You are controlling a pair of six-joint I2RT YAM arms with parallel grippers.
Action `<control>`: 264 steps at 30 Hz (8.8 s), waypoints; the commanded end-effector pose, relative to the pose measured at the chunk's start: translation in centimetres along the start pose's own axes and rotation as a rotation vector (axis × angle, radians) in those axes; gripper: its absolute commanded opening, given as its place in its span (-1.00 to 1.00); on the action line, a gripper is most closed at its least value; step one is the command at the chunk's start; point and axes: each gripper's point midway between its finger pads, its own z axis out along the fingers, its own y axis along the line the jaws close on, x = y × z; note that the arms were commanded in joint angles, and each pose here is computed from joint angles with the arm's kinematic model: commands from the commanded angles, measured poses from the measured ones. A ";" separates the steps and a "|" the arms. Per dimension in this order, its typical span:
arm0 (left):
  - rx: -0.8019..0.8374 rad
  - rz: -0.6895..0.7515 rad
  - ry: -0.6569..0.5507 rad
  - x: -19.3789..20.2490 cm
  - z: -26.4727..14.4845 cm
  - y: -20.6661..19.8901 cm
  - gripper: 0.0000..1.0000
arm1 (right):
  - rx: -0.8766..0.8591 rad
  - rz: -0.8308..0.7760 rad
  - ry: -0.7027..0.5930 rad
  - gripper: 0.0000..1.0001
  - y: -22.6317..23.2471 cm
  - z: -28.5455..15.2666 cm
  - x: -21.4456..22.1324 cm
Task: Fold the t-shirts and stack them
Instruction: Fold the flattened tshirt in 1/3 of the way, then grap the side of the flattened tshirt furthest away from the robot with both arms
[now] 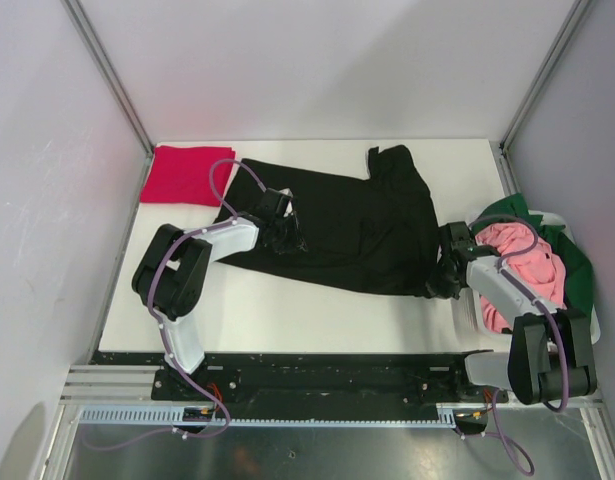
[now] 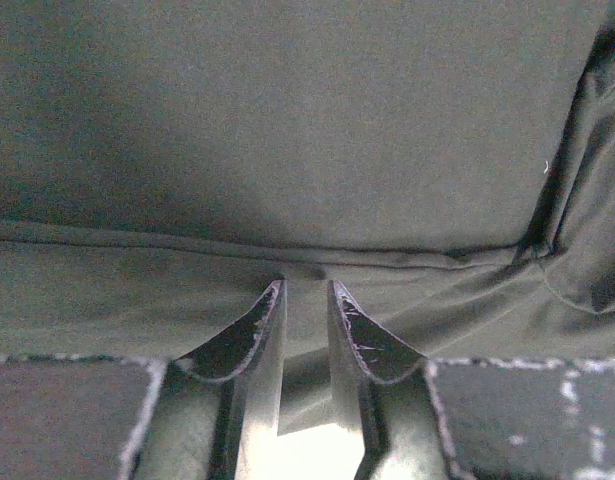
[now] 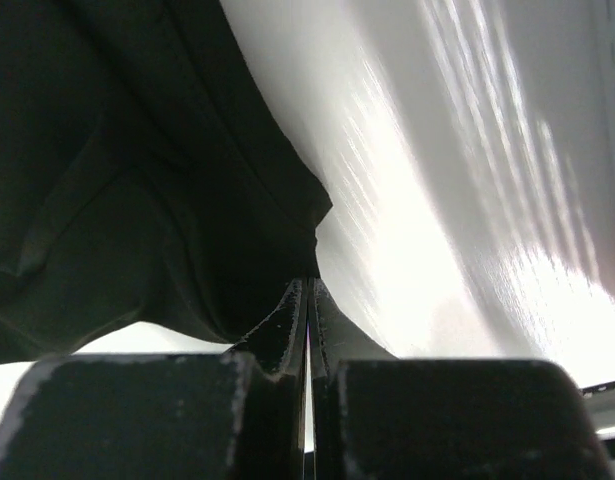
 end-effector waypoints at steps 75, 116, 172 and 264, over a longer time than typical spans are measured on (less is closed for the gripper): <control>0.028 -0.009 -0.017 -0.9 -0.4 -0.3 -0.38 | -0.051 0.003 -0.001 -0.31 0.7 -1.8 3.8; -0.473 -0.524 -0.300 -5.6 -12.5 25.1 -0.33 | -0.132 -0.030 -0.038 -0.26 4.6 0.8 0.9; -0.579 -0.410 -0.262 -5.5 -10.8 25.3 -0.42 | -0.116 0.021 -0.058 -0.14 2.9 -1.2 2.1; -0.591 -0.134 -0.501 -24.9 -5.0 14.0 -0.04 | -0.392 -0.051 -0.201 0.17 12.7 -4.4 -9.7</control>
